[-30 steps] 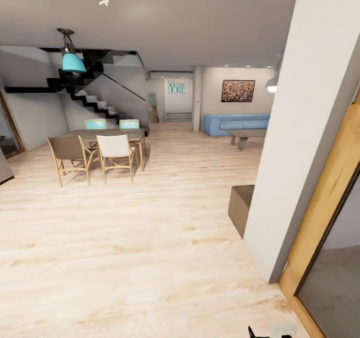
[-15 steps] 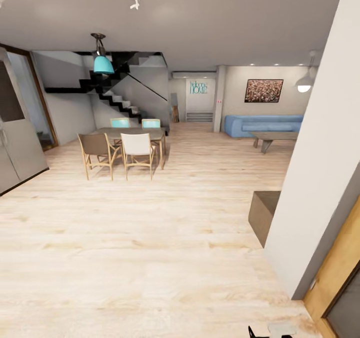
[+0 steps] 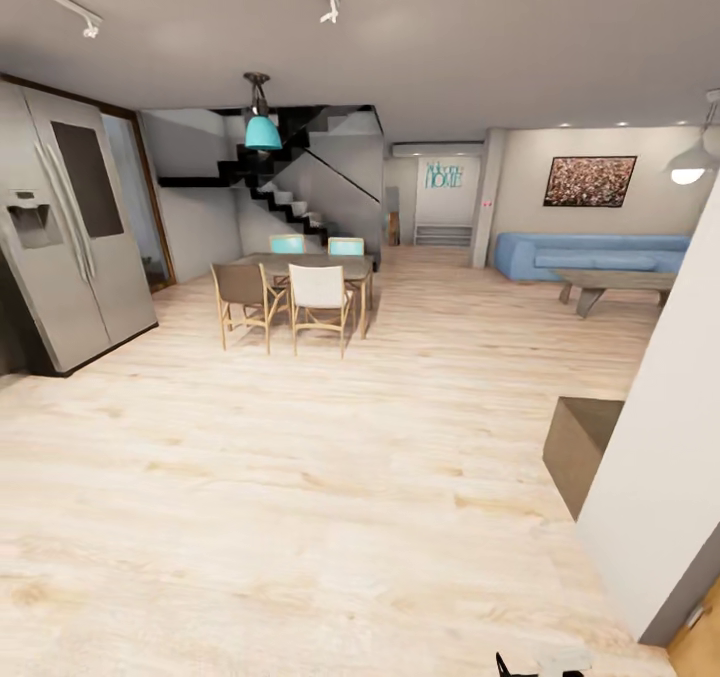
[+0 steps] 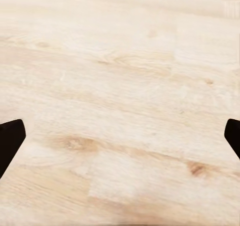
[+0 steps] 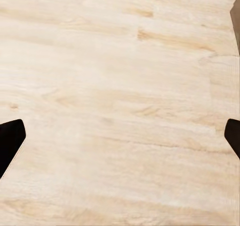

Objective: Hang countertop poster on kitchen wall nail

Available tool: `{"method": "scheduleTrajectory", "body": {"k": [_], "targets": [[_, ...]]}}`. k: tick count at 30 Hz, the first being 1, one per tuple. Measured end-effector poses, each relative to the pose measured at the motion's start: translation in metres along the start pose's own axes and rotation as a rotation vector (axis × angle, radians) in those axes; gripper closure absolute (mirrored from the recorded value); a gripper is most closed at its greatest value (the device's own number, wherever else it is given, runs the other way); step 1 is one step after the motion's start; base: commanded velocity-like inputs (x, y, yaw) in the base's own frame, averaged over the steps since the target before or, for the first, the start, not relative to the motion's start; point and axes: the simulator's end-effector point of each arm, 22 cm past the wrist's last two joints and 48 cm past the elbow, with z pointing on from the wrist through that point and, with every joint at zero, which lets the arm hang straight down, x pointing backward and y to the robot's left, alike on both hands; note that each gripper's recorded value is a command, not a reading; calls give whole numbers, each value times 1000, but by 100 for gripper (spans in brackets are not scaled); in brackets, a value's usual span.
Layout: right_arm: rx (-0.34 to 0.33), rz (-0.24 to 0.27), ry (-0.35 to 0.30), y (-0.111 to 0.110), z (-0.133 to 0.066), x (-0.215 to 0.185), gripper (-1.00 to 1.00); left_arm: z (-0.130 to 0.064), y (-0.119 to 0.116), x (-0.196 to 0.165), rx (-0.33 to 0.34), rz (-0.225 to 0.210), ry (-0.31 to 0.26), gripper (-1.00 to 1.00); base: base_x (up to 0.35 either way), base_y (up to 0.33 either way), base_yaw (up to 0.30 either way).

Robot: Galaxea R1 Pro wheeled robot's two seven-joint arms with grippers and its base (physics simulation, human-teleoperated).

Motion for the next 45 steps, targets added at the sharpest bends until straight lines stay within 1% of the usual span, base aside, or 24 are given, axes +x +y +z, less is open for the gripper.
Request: {"method": "scheduleTrajectory", "body": {"k": [10,14,19,45], "targets": [[0,0,0,0,0,0,-100,0,0,0,0,0,0,-100,0,-2,292],[-1,0,1,0,0,0,-100,0,0,0,0,0,1,-100,40,-131,292],[-1,0,0,0,0,0,-100,0,0,0,-1,-1,2,-100,28,-92,124],[-3,-1,1,3,0,0,-100,0,1,0,-1,-1,1,-100,1,-3,286]]}}
